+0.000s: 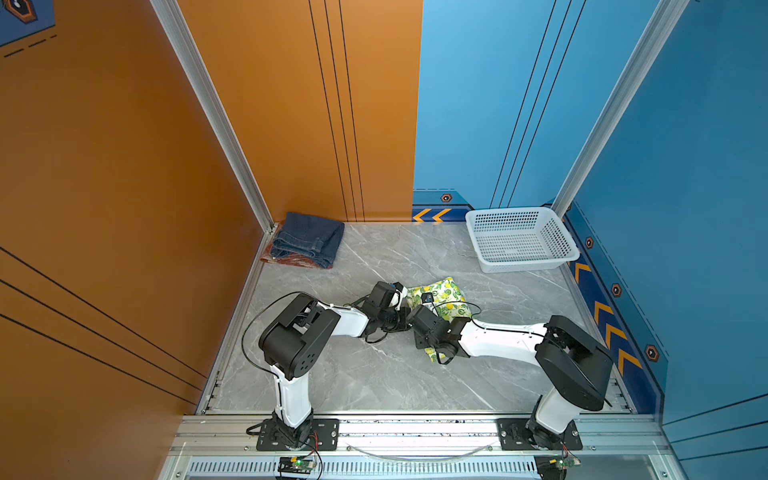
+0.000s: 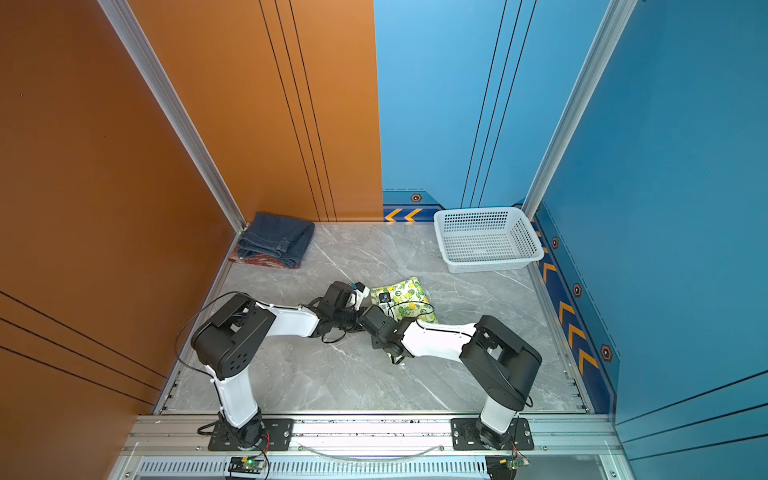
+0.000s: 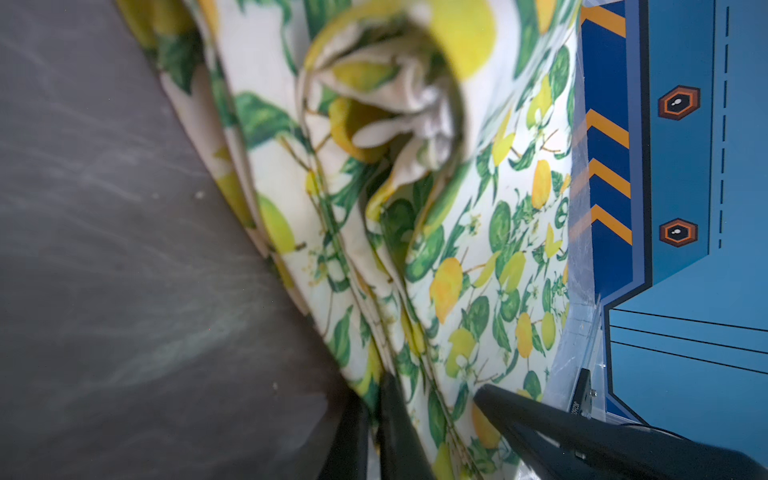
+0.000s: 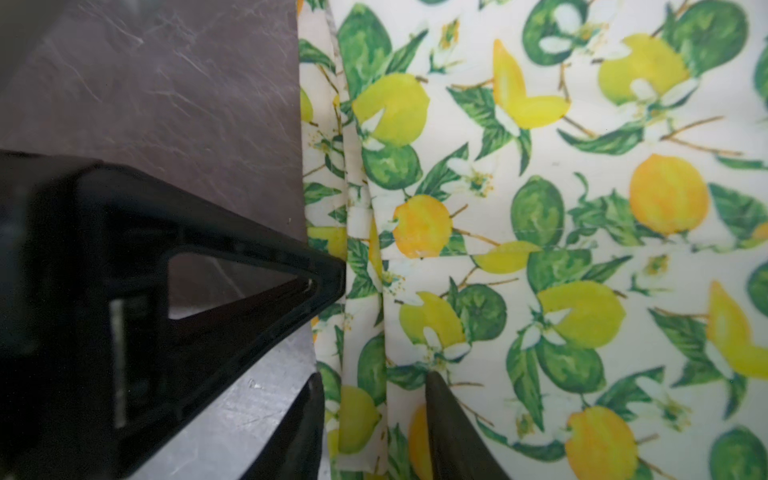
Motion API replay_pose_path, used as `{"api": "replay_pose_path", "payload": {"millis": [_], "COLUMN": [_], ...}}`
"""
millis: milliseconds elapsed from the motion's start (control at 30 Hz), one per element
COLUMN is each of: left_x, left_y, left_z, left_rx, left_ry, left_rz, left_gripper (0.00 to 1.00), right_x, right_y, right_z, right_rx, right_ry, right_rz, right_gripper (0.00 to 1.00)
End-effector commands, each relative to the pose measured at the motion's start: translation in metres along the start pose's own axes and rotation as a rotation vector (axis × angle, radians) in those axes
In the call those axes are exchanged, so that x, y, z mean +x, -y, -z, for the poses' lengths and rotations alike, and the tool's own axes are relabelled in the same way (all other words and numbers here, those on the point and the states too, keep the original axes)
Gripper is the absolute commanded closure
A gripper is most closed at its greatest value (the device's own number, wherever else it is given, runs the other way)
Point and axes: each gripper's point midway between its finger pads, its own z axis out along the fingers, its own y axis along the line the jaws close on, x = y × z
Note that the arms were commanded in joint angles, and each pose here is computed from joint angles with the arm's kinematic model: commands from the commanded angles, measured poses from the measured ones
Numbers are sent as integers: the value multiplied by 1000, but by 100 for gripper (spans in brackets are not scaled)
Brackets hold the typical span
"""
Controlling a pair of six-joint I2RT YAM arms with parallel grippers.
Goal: Fold and stack the skirts
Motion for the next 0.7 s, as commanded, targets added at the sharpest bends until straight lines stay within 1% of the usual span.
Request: {"api": "replay_pose_path", "payload": {"millis": [0, 100, 167, 233, 467, 667], "left_x": [78, 78, 79, 78, 78, 78], "left_y": [-75, -75, -75, -75, -75, -76], "left_z": [0, 0, -1, 0, -1, -1], "left_rx": [-238, -239, -239, -238, -238, -238], "left_ry": [-221, -222, -224, -223, -222, -224], "left_rz": [172, 173, 174, 174, 176, 176], "left_gripper": [91, 91, 91, 91, 91, 91], "right_x": [11, 15, 15, 12, 4, 9], "right_y": [12, 14, 15, 16, 15, 8], "right_z": [-7, -8, -6, -3, 13, 24], "right_rx": [80, 94, 95, 94, 57, 0], "right_ry": [-34, -37, -32, -21, 10, 7], "right_rz": [29, 36, 36, 37, 32, 7], "right_gripper": [62, 74, 87, 99, 100, 100]}}
